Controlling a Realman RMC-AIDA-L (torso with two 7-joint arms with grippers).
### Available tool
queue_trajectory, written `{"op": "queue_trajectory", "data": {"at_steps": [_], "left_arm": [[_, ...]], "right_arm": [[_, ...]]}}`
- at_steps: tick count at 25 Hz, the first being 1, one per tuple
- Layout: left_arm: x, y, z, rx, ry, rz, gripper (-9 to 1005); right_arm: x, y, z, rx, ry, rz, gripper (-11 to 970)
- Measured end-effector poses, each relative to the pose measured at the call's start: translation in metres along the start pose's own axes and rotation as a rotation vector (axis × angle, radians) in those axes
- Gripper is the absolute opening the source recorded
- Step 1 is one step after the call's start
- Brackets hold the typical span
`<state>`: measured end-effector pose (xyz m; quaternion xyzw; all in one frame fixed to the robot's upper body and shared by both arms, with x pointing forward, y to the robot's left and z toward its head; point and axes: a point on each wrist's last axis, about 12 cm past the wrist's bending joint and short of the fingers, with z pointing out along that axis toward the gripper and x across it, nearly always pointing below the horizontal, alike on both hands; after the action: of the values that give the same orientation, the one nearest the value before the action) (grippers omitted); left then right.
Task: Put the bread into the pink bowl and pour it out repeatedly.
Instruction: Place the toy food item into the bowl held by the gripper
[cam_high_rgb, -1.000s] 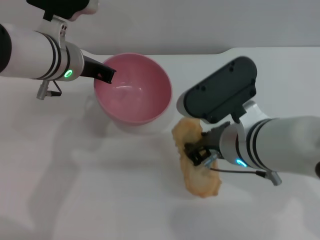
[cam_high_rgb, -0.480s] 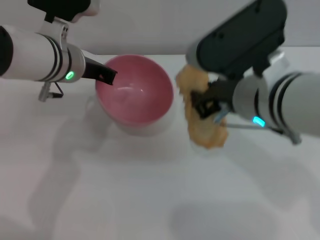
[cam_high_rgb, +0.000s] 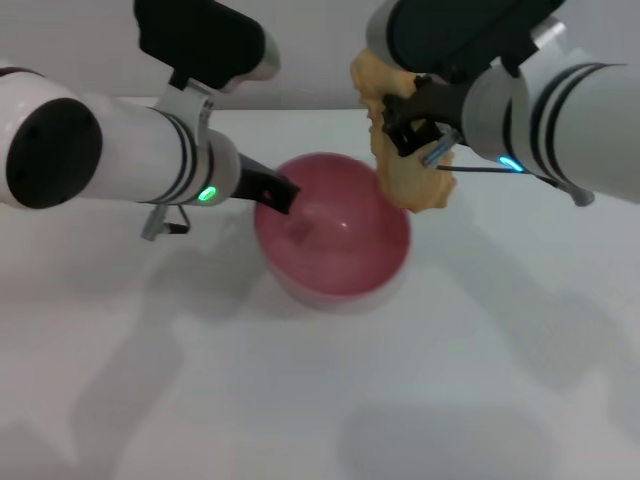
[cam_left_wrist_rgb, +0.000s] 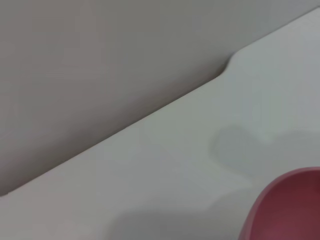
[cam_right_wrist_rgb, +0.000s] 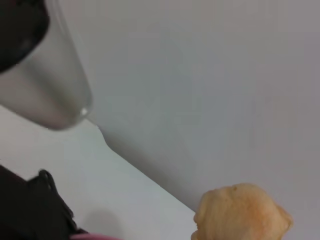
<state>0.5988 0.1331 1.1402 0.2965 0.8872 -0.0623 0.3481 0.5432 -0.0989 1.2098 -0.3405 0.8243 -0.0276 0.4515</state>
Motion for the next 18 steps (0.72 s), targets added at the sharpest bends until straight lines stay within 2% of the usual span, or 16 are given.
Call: {"op": "queue_trajectory", "data": {"at_steps": [5, 12, 18], "left_arm": [[-0.006, -0.006, -0.002, 0.019, -0.026, 0.004, 41], [-0.010, -0.005, -0.004, 0.016, -0.050, 0.004, 41], [-0.011, -0.001, -0.005, 0.006, -0.053, 0.006, 41]], "right_arm": [[0.000, 0.006, 0.008, -0.027, 0.001, -0.009, 204], [0.007, 0.029, 0.017, -0.084, 0.000, -0.041, 200], [0.007, 0.025, 0.007, -0.054, -0.037, -0.019, 294]]}}
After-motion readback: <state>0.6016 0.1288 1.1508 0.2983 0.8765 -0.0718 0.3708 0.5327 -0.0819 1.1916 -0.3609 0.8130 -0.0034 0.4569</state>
